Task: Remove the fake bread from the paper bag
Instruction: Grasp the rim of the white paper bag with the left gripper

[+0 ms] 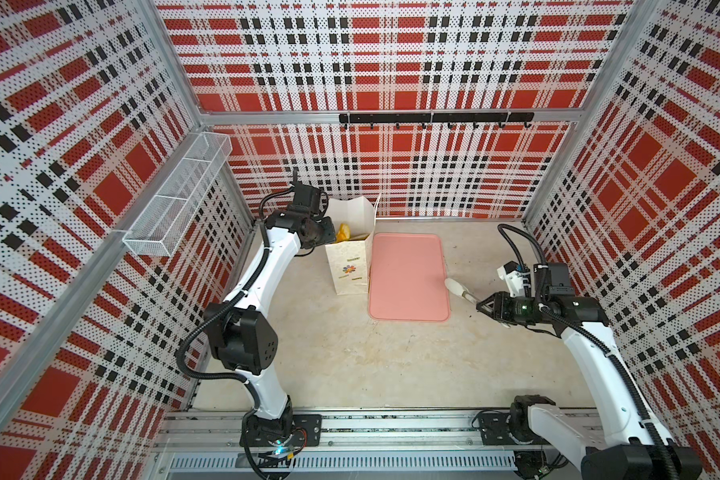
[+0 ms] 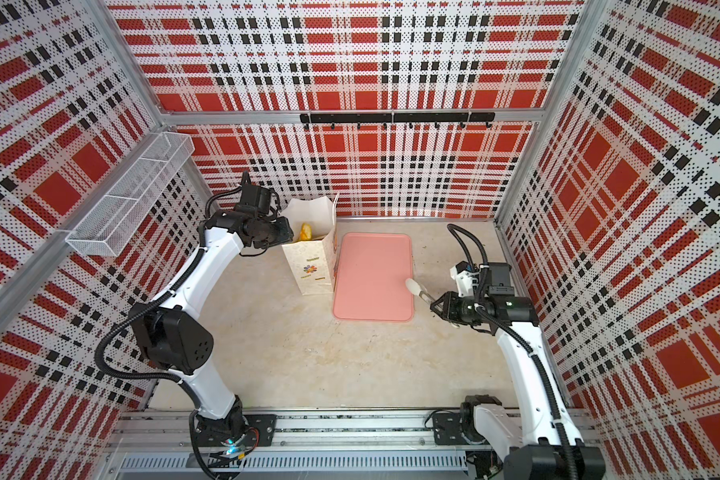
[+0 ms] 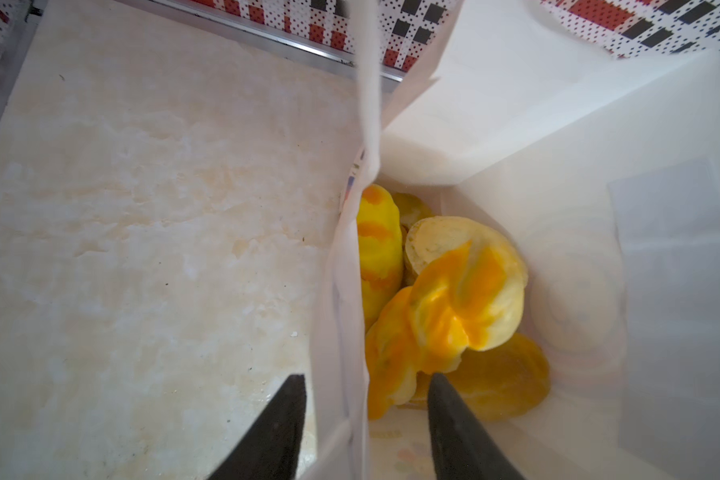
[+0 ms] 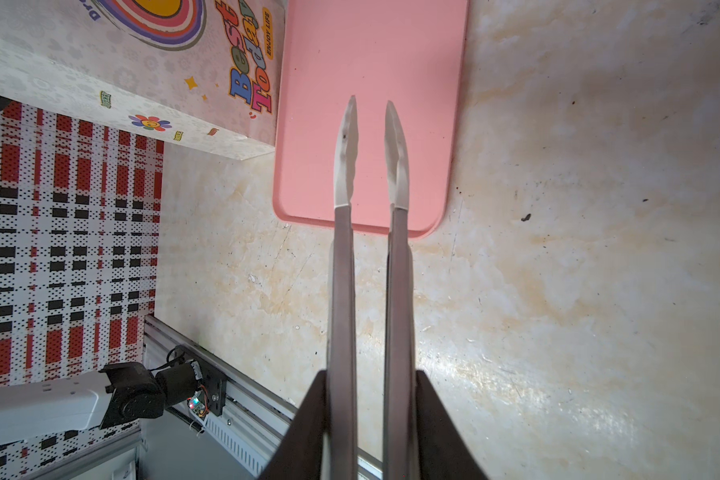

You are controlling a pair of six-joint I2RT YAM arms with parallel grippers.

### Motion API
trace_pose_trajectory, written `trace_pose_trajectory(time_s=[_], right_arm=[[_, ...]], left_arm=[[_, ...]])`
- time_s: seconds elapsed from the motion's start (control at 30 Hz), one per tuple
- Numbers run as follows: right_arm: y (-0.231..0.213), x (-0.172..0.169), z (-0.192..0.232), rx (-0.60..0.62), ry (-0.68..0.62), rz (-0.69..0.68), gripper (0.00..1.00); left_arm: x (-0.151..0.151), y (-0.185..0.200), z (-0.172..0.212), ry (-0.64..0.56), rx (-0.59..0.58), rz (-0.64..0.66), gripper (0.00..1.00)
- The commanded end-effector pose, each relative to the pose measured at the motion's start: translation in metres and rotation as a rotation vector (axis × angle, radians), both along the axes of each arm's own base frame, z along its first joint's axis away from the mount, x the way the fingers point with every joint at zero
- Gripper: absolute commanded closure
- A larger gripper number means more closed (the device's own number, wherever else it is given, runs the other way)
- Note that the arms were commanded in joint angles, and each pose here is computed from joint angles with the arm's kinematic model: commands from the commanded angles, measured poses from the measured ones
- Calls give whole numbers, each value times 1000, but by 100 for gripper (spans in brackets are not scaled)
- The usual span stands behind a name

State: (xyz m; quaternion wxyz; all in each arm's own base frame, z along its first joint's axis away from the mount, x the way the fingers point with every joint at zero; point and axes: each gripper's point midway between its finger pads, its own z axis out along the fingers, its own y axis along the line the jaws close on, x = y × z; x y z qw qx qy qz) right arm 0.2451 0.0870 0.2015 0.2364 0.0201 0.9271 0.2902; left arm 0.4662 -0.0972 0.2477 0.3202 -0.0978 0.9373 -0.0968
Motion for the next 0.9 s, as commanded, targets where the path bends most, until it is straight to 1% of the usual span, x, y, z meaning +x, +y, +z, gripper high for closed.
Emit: trace_pose_trajectory(time_s=[0.0, 0.1, 0.3, 0.37, 0.43, 0.47, 0.6, 0.77, 0.87], right_arm=[[4, 2, 7, 13, -47, 18, 70], [4, 0, 6, 14, -44, 18, 71], [4, -4, 3, 13, -41, 22, 71], [5, -3, 2, 21, -43, 22, 71], [6, -2, 1, 32, -44, 21, 71], [7, -1, 1, 37, -44, 20, 71], [8, 1, 4, 51, -51, 19, 72], [13, 0, 15, 79, -69, 35, 73], [15, 1, 20, 96, -72, 39, 74]], left_arm=[[13, -6, 9, -39, -7, -22, 55], [19, -6, 4, -22, -38, -24, 67], [24, 1, 5, -32, -21, -2, 82], [25, 3, 5, -33, -20, -1, 89], [25, 5, 5, -34, -16, -3, 98], [25, 6, 6, -37, -12, -3, 100], [23, 16, 12, -53, 21, 10, 100], [21, 47, 29, -99, 37, 52, 100], [17, 73, 51, -171, 138, 66, 100]])
